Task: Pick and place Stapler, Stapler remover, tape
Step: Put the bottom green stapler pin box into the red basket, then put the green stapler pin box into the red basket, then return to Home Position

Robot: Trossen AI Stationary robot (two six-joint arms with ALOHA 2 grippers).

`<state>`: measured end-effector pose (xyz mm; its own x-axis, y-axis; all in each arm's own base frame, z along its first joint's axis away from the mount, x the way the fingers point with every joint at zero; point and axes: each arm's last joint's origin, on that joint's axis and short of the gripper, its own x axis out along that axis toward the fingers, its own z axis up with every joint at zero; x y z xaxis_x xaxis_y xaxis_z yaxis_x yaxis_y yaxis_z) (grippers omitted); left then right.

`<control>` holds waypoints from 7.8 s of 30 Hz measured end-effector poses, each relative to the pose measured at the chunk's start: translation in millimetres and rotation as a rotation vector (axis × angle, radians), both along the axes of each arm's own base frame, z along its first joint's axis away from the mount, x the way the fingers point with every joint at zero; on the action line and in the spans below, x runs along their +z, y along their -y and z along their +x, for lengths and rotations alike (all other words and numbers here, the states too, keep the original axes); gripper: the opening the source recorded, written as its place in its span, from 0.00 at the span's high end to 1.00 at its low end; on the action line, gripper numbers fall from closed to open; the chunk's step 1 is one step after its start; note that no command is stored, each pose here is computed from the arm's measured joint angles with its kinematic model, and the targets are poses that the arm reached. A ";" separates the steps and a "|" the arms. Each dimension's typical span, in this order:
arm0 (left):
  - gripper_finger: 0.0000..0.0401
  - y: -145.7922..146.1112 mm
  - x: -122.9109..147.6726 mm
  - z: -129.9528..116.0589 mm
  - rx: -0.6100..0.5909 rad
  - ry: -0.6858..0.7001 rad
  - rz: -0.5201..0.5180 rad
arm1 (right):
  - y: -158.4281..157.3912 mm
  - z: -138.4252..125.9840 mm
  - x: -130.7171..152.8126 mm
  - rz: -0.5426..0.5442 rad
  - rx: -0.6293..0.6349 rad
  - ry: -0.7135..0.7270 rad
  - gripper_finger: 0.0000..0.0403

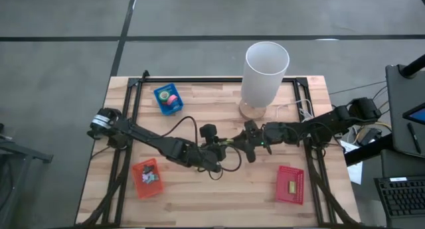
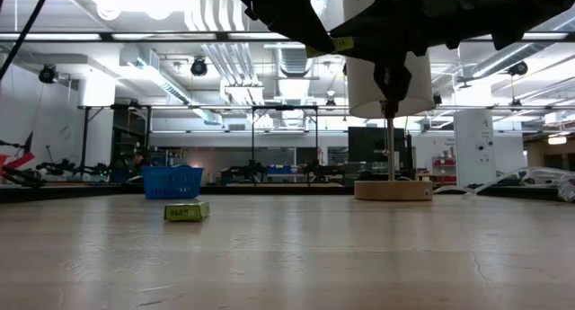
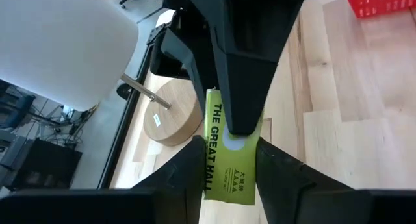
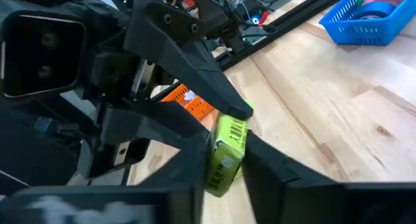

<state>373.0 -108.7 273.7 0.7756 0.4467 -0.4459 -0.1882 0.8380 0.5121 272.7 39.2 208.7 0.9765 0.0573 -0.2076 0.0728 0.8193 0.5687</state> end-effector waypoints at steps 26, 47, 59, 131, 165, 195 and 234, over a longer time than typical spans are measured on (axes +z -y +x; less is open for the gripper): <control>0.53 46.0 -23.9 -43.3 -0.032 -0.238 -0.258 | -29.8 -92.3 10.4 0.203 0.238 -0.552 0.89; 0.53 20.1 -88.0 -73.9 0.126 -0.525 -0.399 | -89.6 -159.2 -12.4 0.425 0.121 -1.041 0.87; 0.44 16.1 -87.3 -67.6 0.123 -0.507 -0.479 | -96.9 -158.7 -22.2 0.400 0.093 -1.098 0.59; 0.45 9.1 -52.8 -3.3 -0.117 0.018 -0.220 | -86.1 -97.9 25.7 0.060 -0.138 -0.481 0.42; 0.45 6.3 -35.0 4.9 -0.068 0.101 0.001 | -25.7 -1.2 13.6 -0.035 -0.107 -0.299 0.46; 0.45 5.1 -22.4 -16.2 -0.034 0.041 -0.091 | -42.6 -57.2 30.9 0.047 0.139 -0.557 0.88; 0.99 -35.6 -51.9 -130.0 -0.068 0.190 -0.380 | -109.9 -152.9 1.2 -0.007 0.052 -0.931 0.43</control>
<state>243.0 -73.1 221.8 0.8818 0.2233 -0.4155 -0.1874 0.9742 0.1259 119.8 149.1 209.9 0.4128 0.0921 -0.9061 0.4603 0.8374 0.2949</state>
